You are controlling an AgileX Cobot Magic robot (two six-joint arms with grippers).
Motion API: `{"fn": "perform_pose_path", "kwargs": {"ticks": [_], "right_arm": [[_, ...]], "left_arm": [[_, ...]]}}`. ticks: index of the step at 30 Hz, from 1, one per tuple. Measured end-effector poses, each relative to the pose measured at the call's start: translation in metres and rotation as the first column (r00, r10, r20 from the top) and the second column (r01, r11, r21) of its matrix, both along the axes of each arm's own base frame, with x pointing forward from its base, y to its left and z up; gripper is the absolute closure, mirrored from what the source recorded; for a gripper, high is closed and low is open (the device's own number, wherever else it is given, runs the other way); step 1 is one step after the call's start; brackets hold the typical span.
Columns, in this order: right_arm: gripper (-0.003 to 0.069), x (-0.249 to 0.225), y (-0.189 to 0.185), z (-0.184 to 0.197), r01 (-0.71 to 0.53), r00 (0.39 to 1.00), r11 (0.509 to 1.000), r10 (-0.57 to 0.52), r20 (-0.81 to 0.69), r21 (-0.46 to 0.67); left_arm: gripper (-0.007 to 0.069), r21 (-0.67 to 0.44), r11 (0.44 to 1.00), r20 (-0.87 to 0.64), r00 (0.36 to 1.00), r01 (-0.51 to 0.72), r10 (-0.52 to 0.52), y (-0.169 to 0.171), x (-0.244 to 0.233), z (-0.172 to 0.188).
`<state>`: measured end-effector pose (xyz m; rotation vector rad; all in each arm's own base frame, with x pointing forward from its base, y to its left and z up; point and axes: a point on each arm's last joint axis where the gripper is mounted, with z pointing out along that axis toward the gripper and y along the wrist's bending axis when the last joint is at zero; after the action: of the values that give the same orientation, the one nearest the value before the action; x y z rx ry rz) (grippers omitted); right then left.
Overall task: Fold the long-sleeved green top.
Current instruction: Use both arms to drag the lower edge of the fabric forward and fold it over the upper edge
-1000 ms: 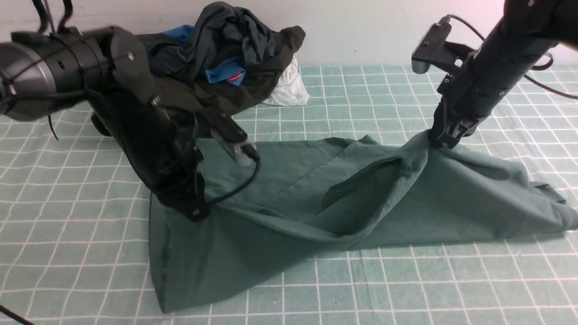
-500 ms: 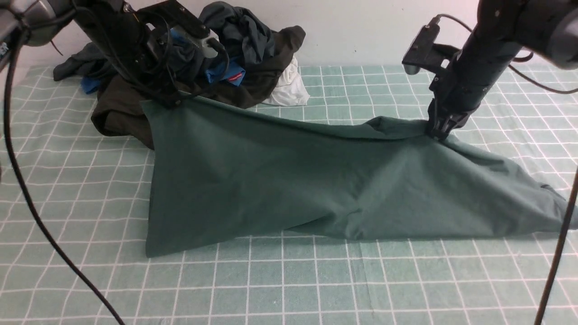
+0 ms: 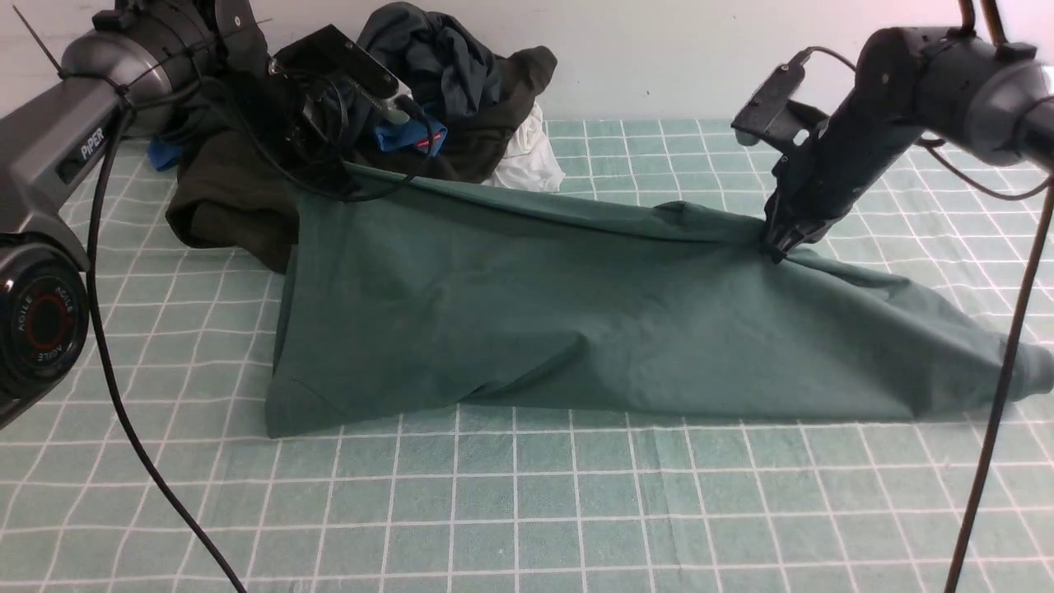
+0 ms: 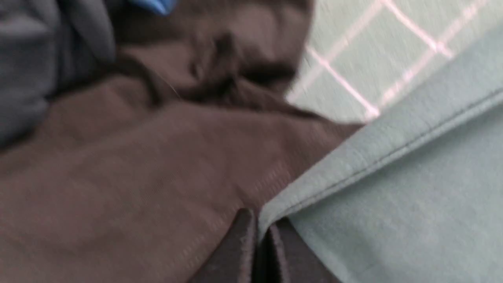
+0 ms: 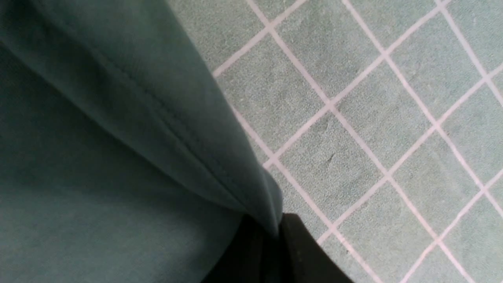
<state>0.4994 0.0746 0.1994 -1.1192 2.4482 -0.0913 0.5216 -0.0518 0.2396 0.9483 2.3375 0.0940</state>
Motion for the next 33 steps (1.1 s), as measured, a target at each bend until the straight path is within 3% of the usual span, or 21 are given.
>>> {"fn": "perform_pose_path", "kwargs": {"ticks": [6,10,13,16,18,22,24,26,29,33], "right_arm": [[0.0616,0.005,0.002,-0.011,0.035,0.999,0.998,-0.035,0.004,0.045],[0.0546,0.009,0.003,-0.013,0.089,0.995,0.992,-0.092,0.030,0.086],[0.0433,0.013,0.004,-0.003,0.181,0.981,0.972,-0.189,0.043,0.149],[0.0354,0.013,0.004,0.023,0.243,0.967,0.950,-0.254,0.031,0.199],[0.0335,0.009,0.006,0.044,0.251,0.965,0.942,-0.261,0.017,0.223],[0.0326,-0.002,0.016,0.069,0.239,0.971,0.929,-0.235,-0.049,0.283],[0.0326,-0.008,0.031,0.071,0.222,0.975,0.919,-0.200,-0.101,0.327],[0.0326,-0.010,0.036,0.068,0.221,0.974,0.920,-0.192,-0.120,0.324],[0.0326,-0.020,0.053,0.042,0.249,0.958,0.928,-0.194,-0.210,0.278],[0.0326,-0.037,0.049,0.017,0.280,0.931,0.944,-0.222,-0.290,0.176]], "left_arm": [[0.0578,-0.005,1.000,-0.014,1.000,-0.006,0.006,0.000,0.002,-0.008],[0.0491,-0.021,0.999,-0.021,0.999,-0.039,0.038,0.007,0.003,-0.010],[0.0365,-0.055,0.993,-0.031,0.994,-0.103,0.101,0.014,0.002,-0.006],[0.0283,-0.107,0.976,-0.072,0.981,-0.190,0.183,0.017,-0.008,0.015],[0.0269,-0.138,0.960,-0.130,0.966,-0.242,0.225,0.013,-0.019,0.030],[0.0294,-0.134,0.958,-0.229,0.949,-0.252,0.217,-0.004,-0.039,0.048],[0.0390,-0.123,0.967,-0.277,0.943,-0.225,0.184,-0.032,-0.049,0.043],[0.0428,-0.116,0.970,-0.298,0.939,-0.214,0.171,-0.039,-0.052,0.037],[0.0568,-0.070,0.986,-0.426,0.898,-0.153,0.109,-0.073,-0.070,-0.002],[0.0620,-0.013,0.996,-0.532,0.844,-0.086,0.066,-0.087,-0.091,-0.038]]}}
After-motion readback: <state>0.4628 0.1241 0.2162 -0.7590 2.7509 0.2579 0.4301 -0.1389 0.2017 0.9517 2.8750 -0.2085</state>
